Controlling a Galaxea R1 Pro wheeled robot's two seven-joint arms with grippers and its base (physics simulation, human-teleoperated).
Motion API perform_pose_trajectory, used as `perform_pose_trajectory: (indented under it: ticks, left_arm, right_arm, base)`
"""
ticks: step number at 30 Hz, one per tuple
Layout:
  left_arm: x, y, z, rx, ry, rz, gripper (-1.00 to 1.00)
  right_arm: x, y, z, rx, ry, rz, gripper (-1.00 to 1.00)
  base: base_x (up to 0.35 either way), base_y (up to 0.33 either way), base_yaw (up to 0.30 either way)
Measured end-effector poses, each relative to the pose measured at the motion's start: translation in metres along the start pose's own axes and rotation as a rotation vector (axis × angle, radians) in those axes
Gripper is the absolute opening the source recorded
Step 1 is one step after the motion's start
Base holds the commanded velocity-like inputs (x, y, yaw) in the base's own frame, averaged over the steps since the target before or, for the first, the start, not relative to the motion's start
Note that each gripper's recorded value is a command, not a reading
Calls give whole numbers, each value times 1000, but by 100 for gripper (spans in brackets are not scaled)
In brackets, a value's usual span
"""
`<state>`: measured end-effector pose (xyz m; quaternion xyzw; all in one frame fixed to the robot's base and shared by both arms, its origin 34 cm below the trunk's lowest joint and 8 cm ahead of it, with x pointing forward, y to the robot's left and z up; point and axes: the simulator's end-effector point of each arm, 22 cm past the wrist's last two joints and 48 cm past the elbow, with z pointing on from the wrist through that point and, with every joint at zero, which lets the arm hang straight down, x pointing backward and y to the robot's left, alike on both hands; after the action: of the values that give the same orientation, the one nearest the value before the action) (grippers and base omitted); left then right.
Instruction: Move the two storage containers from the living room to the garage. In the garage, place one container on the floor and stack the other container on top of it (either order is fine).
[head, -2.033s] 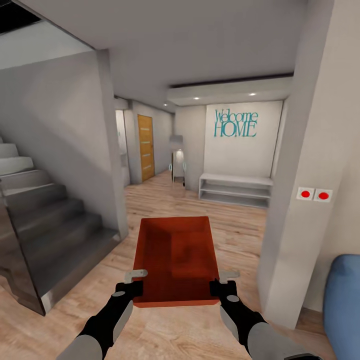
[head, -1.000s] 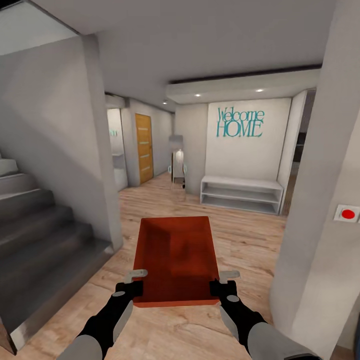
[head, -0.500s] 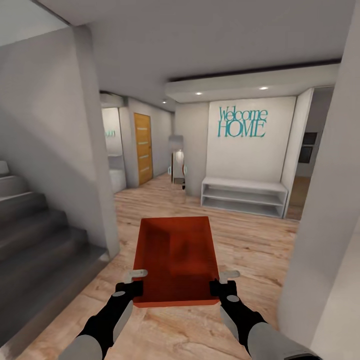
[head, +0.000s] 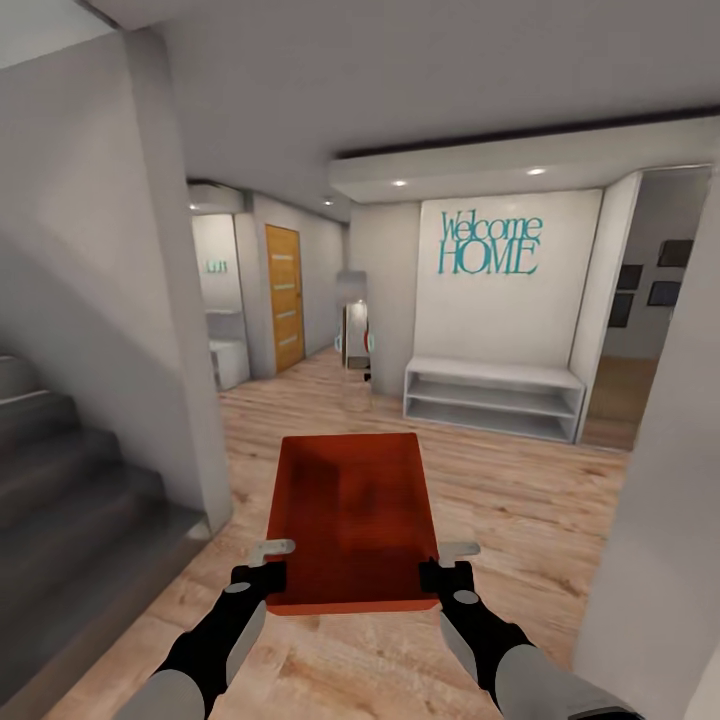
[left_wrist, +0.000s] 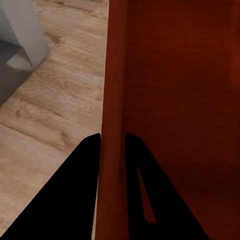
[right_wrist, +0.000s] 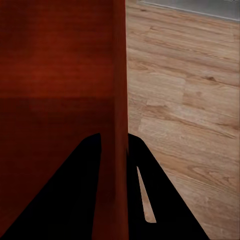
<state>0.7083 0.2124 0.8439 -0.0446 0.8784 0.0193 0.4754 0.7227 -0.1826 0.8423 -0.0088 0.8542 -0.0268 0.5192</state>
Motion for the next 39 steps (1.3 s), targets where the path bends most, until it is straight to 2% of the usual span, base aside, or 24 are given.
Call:
perform_pose_trajectory:
  ticks: [39]
  left_arm:
    - [-1,0,0,1,-3,0,-100]
  right_arm:
    - [-1,0,0,0,-3,0,-100]
  base:
    - [324,0,0]
